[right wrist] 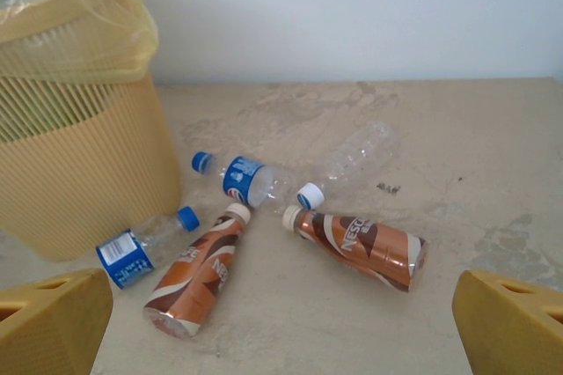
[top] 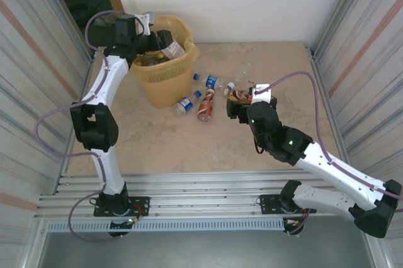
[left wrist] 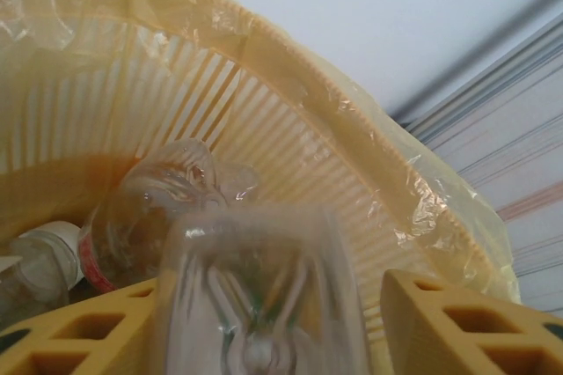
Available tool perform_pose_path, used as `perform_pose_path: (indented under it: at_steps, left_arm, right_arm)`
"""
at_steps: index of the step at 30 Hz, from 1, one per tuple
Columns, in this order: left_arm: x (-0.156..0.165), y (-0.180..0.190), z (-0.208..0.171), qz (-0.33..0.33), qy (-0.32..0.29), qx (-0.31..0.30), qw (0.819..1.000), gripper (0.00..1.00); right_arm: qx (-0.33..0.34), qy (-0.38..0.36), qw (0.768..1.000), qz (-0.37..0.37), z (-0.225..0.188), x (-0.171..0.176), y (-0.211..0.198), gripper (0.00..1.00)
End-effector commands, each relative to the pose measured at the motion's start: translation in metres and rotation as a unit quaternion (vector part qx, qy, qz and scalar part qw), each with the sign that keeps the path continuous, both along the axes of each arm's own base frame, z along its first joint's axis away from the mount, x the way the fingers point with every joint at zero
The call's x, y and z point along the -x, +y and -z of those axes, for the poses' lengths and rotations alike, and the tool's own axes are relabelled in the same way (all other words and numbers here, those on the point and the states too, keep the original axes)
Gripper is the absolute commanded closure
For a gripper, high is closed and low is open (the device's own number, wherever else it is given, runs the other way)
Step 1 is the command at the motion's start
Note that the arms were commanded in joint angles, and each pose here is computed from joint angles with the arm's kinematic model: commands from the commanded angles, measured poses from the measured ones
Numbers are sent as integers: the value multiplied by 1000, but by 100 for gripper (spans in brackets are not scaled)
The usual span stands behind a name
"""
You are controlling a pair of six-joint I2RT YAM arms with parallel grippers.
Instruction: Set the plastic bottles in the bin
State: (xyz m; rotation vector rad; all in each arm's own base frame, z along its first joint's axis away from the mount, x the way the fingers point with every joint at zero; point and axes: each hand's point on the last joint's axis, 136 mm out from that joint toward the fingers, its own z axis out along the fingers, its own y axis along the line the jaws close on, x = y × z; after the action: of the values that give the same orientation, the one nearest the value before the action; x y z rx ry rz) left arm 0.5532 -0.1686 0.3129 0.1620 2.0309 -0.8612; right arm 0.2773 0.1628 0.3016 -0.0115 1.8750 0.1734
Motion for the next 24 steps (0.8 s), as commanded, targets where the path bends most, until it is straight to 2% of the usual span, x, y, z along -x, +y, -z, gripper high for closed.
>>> perform_pose_path:
  at_steps: [1,7,12,21,24]
  left_arm:
    - [2,-1,-17,9,-22,-11,1000,34]
    - [8,9,-36,-13,-50,-35,998,32]
    - [17,28,-54,-58,-81,-68,993,23]
    - [53,74,-89,-165,-146,-134,966,2]
    - [73,80,-97,-178,-166,-140,960,1]
  right_arm:
    - [-10,-3,1000,20,-1,0,-9,2]
    - [-8,1,1000,23,4,-1,-10,2]
    - [-11,2,999,30,5,-2,-13,2]
    - [-19,12,999,48,10,-5,-21,2]
    - [-26,21,997,66,13,-8,-29,2]
